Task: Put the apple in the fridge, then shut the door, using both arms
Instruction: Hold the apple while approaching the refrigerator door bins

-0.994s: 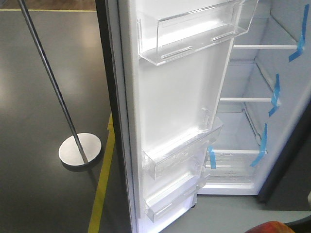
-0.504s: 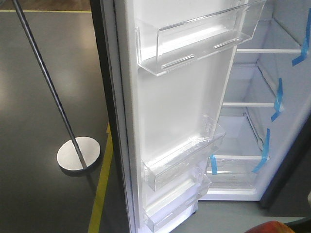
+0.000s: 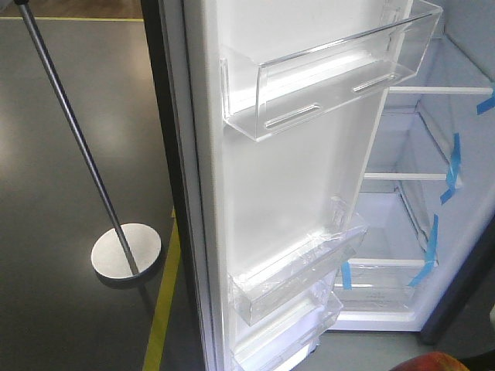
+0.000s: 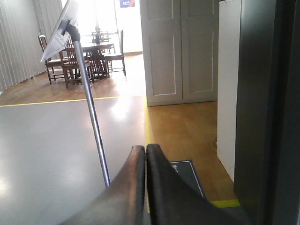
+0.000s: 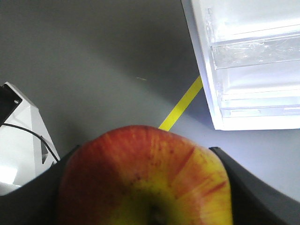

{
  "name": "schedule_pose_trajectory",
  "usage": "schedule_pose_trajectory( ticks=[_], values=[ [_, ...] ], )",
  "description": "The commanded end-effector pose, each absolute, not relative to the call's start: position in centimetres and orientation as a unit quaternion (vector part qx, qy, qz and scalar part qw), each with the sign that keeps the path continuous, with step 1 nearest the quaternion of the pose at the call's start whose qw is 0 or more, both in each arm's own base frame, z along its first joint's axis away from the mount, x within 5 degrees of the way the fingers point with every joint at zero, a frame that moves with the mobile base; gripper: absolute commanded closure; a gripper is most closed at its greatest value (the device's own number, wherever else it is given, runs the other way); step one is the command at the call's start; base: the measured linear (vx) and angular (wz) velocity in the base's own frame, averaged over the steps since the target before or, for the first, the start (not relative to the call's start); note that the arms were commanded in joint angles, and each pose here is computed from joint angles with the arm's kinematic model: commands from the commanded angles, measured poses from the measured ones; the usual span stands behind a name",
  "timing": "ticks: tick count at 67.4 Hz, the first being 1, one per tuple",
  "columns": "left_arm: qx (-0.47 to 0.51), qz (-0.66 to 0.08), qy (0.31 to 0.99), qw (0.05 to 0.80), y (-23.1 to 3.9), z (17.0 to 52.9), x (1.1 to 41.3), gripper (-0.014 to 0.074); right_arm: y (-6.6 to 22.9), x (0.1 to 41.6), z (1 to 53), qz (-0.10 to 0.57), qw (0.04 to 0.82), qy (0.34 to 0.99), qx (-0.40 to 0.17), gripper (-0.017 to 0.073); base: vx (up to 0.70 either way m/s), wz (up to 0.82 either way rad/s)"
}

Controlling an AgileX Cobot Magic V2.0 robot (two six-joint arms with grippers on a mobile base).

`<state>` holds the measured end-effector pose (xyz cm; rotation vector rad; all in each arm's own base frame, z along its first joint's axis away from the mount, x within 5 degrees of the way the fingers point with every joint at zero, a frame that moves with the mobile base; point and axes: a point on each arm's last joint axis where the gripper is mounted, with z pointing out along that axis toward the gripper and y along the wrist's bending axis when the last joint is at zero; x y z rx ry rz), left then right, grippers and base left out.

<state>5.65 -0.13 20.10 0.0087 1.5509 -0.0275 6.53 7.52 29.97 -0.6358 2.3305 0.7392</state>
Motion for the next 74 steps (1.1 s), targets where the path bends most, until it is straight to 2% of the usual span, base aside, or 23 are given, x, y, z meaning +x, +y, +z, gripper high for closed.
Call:
schedule_pose_trajectory(
  ticks=[1,74],
  values=[
    [0.002,-0.017,0.680,0.733,-0.14,20.28,5.68,0.0600,7.73,6.83,31.23,0.296,0.337,0.864,-0.231,0.0410,0.08,0.00],
    [0.002,-0.017,0.680,0.733,-0.14,20.28,5.68,0.0600,7.73,6.83,31.23,0.296,0.337,0.864,-0.231,0.0410,0.02,-0.01]
  ],
)
